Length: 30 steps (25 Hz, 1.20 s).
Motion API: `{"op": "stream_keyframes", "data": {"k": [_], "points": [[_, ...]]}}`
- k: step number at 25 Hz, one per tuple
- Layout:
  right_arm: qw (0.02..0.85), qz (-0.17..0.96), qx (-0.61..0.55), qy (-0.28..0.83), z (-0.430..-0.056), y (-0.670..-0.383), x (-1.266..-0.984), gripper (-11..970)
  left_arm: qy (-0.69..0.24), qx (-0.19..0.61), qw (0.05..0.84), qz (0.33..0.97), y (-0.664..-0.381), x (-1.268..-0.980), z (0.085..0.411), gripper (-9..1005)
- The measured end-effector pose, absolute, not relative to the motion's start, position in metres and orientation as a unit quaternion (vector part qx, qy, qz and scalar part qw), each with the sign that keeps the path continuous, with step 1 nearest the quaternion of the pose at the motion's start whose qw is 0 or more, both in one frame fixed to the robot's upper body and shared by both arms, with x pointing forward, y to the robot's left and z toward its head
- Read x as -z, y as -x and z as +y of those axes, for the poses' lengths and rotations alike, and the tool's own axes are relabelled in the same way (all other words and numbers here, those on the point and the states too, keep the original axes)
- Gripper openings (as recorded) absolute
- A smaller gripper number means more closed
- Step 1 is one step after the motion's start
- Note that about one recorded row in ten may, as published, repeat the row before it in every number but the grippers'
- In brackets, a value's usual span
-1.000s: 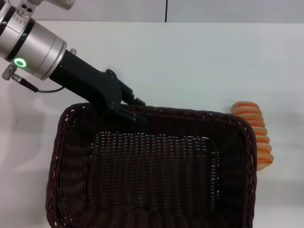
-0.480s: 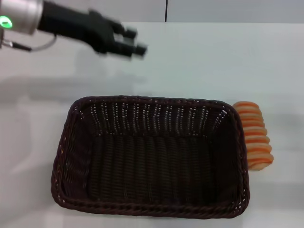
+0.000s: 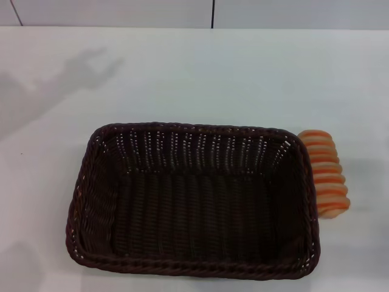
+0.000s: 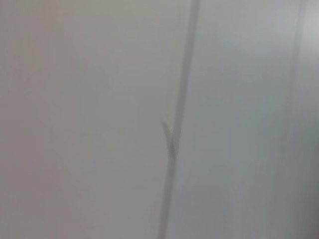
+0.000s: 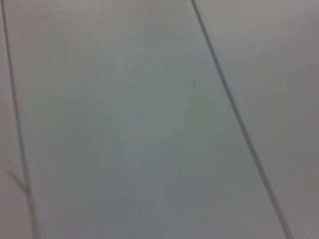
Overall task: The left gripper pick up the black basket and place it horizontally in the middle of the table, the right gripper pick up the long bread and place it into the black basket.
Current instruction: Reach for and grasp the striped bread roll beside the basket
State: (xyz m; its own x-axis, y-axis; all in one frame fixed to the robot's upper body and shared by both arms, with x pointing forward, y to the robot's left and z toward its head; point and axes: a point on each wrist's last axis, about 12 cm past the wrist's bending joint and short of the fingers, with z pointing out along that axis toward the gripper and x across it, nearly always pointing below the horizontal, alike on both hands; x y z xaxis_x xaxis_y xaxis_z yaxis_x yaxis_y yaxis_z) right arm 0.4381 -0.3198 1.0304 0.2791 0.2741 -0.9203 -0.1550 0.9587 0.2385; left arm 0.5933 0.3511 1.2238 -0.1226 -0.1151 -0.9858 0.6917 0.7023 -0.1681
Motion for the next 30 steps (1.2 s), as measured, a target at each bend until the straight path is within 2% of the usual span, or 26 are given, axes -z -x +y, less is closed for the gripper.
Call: {"op": "stream_keyframes", "data": {"k": [1, 11, 19, 30], "points": [[0.787, 0.593, -0.165, -0.042, -0.311, -0.435, -1.027, 673, -0.191, 0.313, 0.640, 0.675, -0.587, -1.220, 0.363, 572], [0.712, 0.659, -0.242, -0.017, -0.272, -0.433, -1.008, 669, -0.163, 0.307, 0.657, 0.669, -0.572, -1.215, 0.381, 562], [0.654, 0.718, -0.236, -0.031, -0.262, -0.438, -0.988, 666, -0.161, 0.306, 0.660, 0.667, -0.570, -1.216, 0.383, 561], [0.621, 0.746, -0.241, -0.013, -0.251, -0.445, -0.981, 661, -0.166, 0.312, 0.670, 0.653, -0.568, -1.223, 0.385, 561]]}}
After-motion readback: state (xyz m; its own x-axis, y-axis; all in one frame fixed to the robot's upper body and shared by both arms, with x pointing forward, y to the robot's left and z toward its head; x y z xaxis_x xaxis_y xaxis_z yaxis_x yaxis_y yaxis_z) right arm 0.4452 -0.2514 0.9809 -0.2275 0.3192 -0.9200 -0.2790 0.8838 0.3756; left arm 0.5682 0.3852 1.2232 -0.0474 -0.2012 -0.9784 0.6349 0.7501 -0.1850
